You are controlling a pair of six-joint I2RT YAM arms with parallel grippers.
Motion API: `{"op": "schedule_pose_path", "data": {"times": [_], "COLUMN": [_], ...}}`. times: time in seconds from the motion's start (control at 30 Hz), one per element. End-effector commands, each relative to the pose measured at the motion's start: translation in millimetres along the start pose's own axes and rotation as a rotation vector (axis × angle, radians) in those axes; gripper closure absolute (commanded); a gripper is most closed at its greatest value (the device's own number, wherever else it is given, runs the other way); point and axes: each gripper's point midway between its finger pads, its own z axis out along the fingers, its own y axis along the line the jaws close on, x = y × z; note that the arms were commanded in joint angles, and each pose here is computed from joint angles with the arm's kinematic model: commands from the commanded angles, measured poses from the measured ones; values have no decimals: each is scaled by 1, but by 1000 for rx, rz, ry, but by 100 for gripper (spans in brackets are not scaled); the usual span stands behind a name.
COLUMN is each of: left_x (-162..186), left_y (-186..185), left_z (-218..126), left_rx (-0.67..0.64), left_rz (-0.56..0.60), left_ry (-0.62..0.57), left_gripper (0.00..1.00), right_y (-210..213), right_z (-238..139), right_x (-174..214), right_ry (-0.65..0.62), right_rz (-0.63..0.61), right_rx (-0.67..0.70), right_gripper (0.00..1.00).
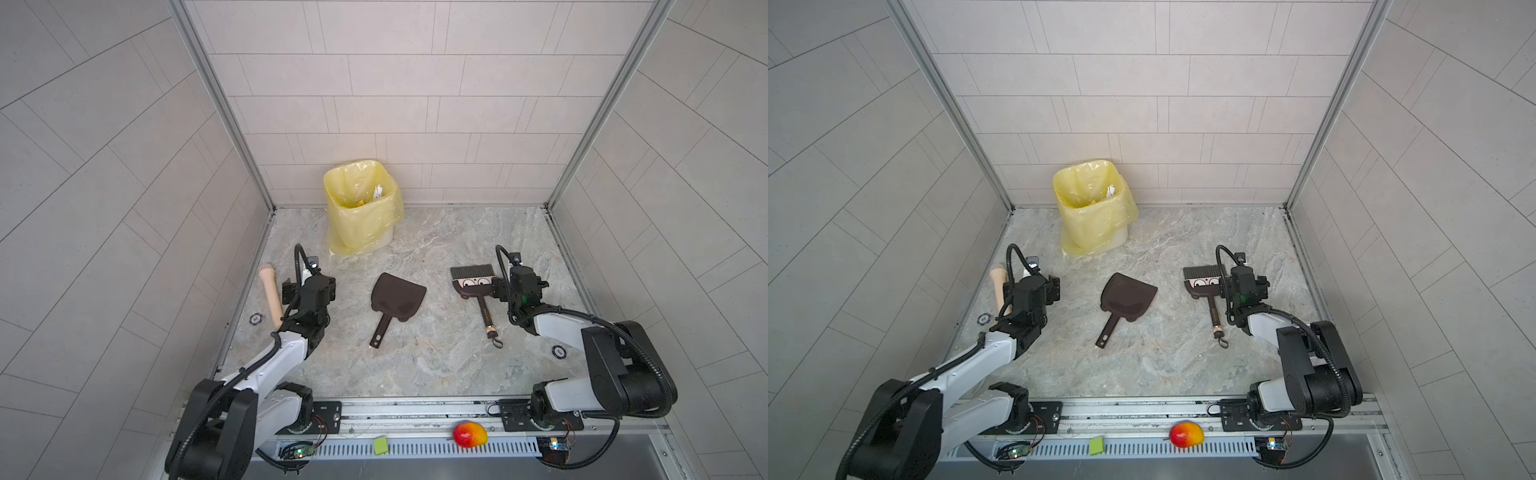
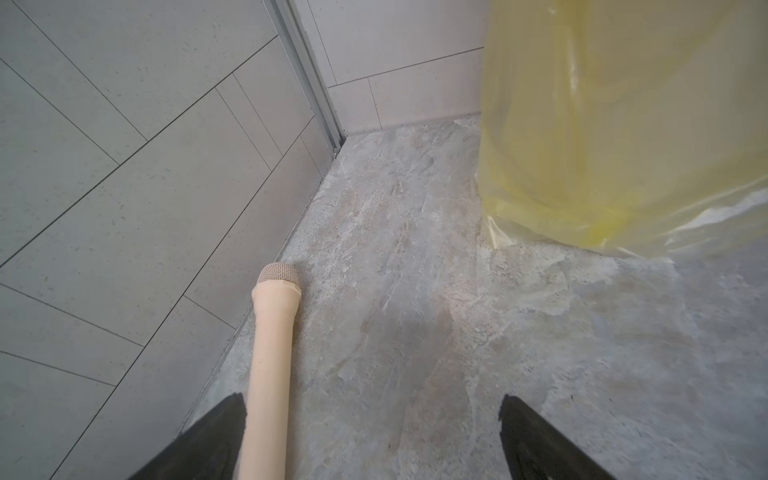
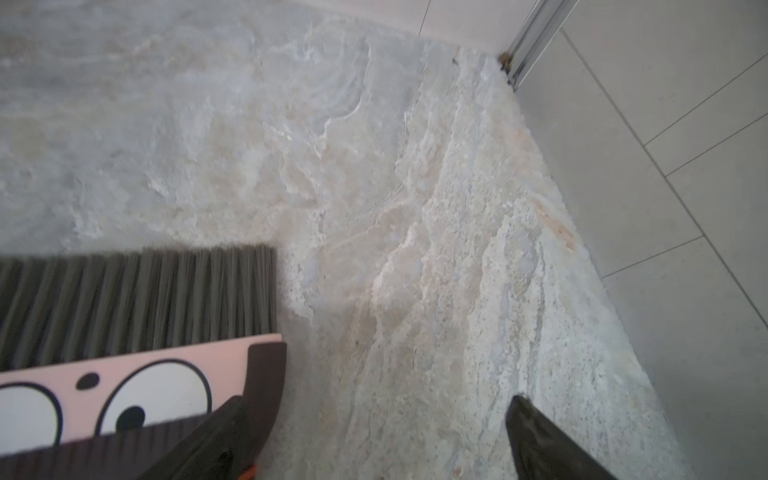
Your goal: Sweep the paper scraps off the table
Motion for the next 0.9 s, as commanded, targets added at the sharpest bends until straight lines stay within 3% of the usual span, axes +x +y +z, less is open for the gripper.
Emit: {"op": "schedule_pose_path", "data": {"times": [0.0, 0.33, 0.53, 0.87], "left_x": [-23, 8, 23, 14], "left_y": [-7, -26, -25, -24], "left_z": [8, 37, 45, 51], "left_rx": [22, 48, 32, 24], "left_rz": [-50, -99, -101, -112], "left_ry": [-136, -182, -126, -131], "left_gripper": [0, 0, 0, 0], "right_y": [0, 11, 11, 10], "right_z": [0, 0, 2, 5], "right_x": [-25, -14, -12, -12], "right_ry": [-137, -195, -182, -172], "right_rz": [31, 12, 13, 16], "right_rx": [-8, -56, -48, -44], "right_gripper": [1, 1, 1, 1]}}
